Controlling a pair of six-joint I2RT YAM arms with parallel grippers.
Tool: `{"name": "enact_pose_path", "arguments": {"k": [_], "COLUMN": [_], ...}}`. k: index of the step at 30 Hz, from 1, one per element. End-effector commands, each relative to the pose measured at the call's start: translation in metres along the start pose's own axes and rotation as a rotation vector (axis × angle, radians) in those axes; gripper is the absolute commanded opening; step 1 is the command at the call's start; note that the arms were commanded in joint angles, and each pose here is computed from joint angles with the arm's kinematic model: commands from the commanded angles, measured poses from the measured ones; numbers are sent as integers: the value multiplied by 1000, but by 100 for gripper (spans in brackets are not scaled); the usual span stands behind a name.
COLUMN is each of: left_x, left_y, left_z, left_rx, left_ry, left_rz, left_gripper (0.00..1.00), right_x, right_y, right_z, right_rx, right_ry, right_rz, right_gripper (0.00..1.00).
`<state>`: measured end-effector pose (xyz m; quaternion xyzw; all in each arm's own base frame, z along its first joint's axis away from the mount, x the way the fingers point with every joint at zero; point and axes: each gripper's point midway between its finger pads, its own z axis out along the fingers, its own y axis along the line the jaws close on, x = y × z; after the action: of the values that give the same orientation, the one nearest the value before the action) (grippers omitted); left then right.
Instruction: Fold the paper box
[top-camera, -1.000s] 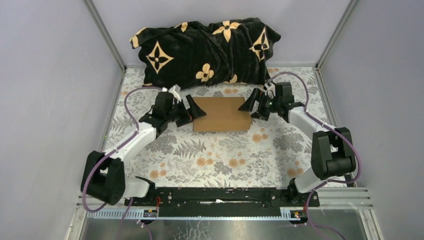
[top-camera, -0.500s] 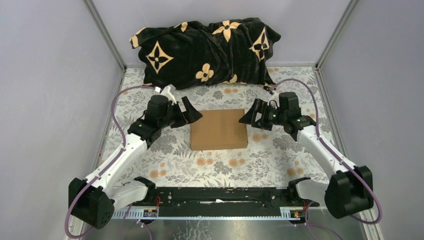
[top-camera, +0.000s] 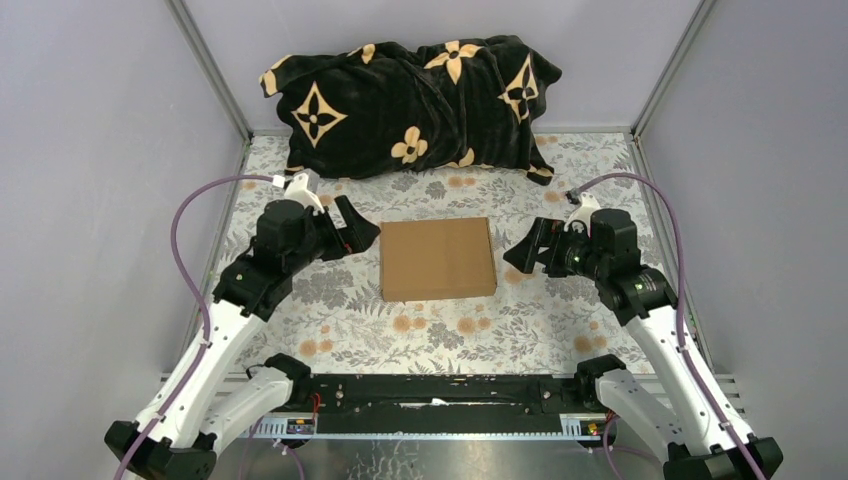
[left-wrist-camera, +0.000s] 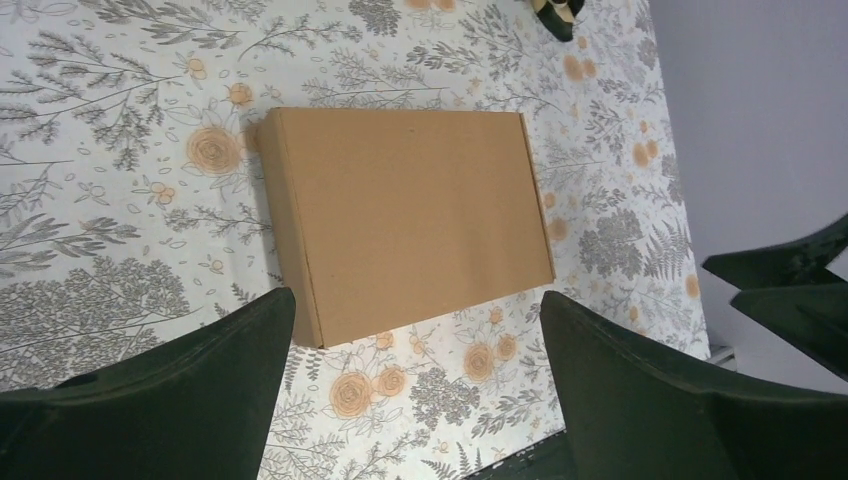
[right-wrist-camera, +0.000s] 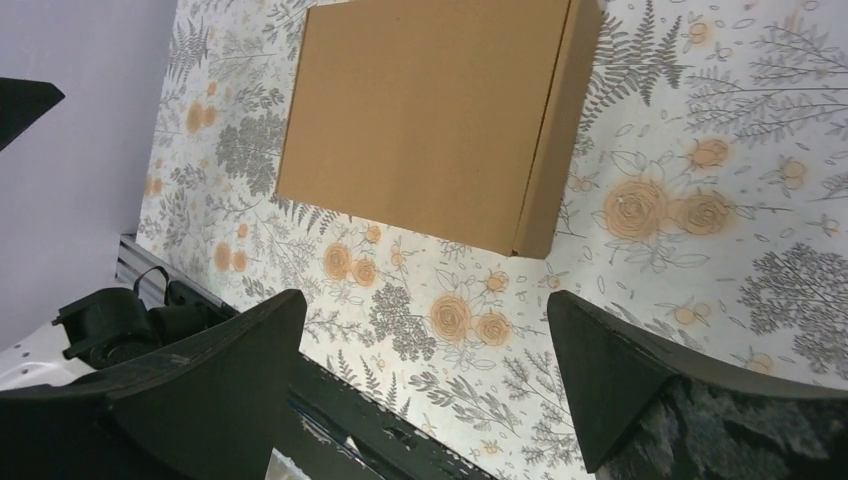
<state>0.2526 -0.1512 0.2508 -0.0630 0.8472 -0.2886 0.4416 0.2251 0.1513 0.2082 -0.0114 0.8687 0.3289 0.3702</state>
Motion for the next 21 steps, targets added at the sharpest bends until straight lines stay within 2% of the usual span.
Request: {"name": "enact_pose_path", "arguments": {"k": [1, 6, 8, 10, 12, 16, 19, 21], "left_x": [3, -15, -23, -30, -43, -67, -64, -61], "left_y": [18, 36, 50, 60, 80, 121, 152, 167], "left_z": [-5, -2, 8, 21, 32, 51, 66, 74], "left_rx": [-86, -191, -231, -200, -215, -355, -430, -441], "left_ry": [1, -74, -58, -29, -50, -127, -122, -129], "left_rz": [35, 63, 63, 36, 11, 10, 22, 42], "left_gripper": [99, 99, 98, 98, 98, 98, 98, 99], "right_x": [2, -20, -33, -49, -68, -110, -134, -138], "right_y": [-17, -8, -3, -3, -6, -29, -61, -89], "right_z": [-7, -2, 3, 9, 16, 14, -1, -11], "right_rx": [98, 80, 69, 81, 98, 221, 376, 484], "right_ry": [-11, -44, -64, -93, -134, -337, -514, -571], "right_rz": [-34, -40, -43, -45, -48, -101, -162, -195], "right_gripper": [100, 100, 100, 100, 100, 100, 100, 100]}}
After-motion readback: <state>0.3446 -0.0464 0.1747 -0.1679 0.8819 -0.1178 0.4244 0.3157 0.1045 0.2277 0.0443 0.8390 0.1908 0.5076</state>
